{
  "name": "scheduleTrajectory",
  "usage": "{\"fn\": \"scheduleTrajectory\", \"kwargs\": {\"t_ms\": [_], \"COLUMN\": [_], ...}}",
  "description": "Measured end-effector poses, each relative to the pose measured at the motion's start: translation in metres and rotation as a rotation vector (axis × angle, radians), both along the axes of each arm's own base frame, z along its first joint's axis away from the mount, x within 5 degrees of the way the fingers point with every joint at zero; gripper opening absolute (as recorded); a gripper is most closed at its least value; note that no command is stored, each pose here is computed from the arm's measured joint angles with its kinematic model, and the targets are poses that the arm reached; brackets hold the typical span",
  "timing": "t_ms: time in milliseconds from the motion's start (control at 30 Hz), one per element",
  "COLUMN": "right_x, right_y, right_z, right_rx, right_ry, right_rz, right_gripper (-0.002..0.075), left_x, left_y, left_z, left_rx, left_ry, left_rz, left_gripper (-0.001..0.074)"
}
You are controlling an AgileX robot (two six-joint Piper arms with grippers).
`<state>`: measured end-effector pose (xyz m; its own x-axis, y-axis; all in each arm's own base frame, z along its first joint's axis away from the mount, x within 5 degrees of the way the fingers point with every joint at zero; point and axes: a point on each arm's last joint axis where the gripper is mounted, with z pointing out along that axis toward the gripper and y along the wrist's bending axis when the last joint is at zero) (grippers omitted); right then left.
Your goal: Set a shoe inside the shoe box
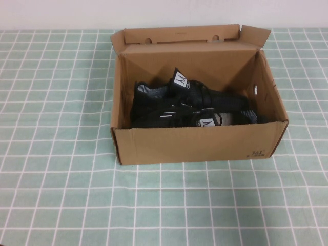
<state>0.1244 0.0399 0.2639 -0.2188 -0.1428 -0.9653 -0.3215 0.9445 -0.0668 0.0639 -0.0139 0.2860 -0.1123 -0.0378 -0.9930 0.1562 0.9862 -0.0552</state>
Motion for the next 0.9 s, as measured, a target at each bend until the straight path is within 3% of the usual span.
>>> {"fn": "scheduleTrajectory", "kwargs": {"t_ms": [667, 900], "right_x": [0.000, 0.000], "right_y": [0.000, 0.000], "right_z": [-0.002, -0.002], "right_rx": [-0.006, -0.006], "right_ry": [0.020, 0.020], "right_rz": [0.001, 0.001], "right_gripper": [-0.0007, -0.0007], "left_x": [0.000, -0.015], "left_y": [0.000, 0.005], "left_z": [0.000, -0.019], "left_rx": [0.000, 0.038], "left_ry": [-0.001, -0.137], "left_rz": [0.000, 0.047], "left_gripper": [0.0003, 0.0002]}}
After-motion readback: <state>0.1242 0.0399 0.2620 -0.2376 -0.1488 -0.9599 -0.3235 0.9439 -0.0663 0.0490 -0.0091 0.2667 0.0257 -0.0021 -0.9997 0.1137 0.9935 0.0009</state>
